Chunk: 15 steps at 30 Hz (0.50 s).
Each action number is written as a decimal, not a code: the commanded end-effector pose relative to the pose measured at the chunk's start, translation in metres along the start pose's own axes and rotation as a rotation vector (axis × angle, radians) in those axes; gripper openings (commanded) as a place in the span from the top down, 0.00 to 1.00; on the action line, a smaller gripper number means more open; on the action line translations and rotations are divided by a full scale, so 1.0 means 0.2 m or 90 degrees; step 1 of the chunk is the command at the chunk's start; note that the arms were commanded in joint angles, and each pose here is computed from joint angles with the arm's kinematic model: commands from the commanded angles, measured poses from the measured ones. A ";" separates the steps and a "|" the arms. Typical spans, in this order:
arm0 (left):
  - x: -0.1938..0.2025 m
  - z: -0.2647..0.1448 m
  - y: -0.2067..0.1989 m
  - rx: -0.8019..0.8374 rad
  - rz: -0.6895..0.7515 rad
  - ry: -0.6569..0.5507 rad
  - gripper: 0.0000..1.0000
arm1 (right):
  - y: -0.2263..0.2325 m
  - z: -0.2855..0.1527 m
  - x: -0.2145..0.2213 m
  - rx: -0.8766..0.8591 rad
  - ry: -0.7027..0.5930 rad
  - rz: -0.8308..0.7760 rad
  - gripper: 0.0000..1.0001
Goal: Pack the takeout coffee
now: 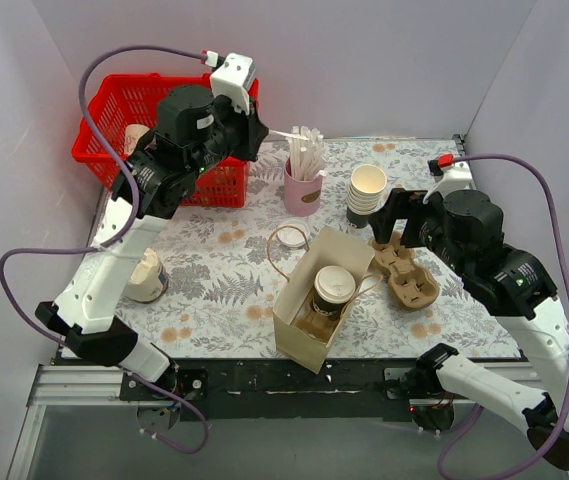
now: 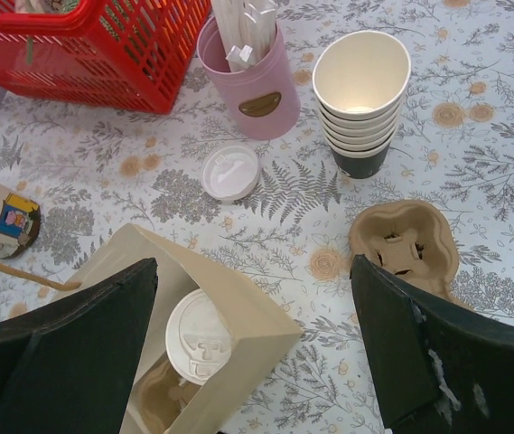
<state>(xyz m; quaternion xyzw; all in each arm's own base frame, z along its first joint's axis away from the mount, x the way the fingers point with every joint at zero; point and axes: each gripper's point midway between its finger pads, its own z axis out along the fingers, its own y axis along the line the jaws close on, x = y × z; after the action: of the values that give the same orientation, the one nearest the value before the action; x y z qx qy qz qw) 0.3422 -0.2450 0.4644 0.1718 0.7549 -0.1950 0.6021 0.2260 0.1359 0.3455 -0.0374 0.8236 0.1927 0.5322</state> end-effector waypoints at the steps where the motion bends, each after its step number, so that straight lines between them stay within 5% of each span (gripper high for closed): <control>1: -0.11 -0.19 -0.25 0.192 0.032 -0.037 1.00 | 0.03 -0.02 -0.07 -0.026 -0.044 -0.003 0.05; 6: -0.07 -0.45 -0.52 0.431 0.092 -0.059 1.00 | 0.00 -0.02 -0.03 -0.014 -0.041 -0.007 0.05; 10: 0.11 -0.56 -0.56 0.497 0.160 -0.042 1.00 | -0.04 -0.03 0.00 -0.002 -0.040 -0.014 0.04; 12: 0.11 -0.71 -0.54 0.507 0.216 -0.111 1.00 | -0.05 -0.02 0.03 0.005 -0.033 -0.018 0.05; 15: 0.16 -0.74 -0.50 0.488 0.230 -0.118 1.00 | -0.06 -0.01 0.06 0.007 -0.028 -0.018 0.04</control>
<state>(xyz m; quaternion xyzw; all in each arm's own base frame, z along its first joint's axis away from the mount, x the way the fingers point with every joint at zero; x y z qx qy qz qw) 0.1907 -0.2735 0.4575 0.4507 0.5985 -0.3760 0.5453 0.2179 0.1281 0.3281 -0.0458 0.8227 0.1851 0.5355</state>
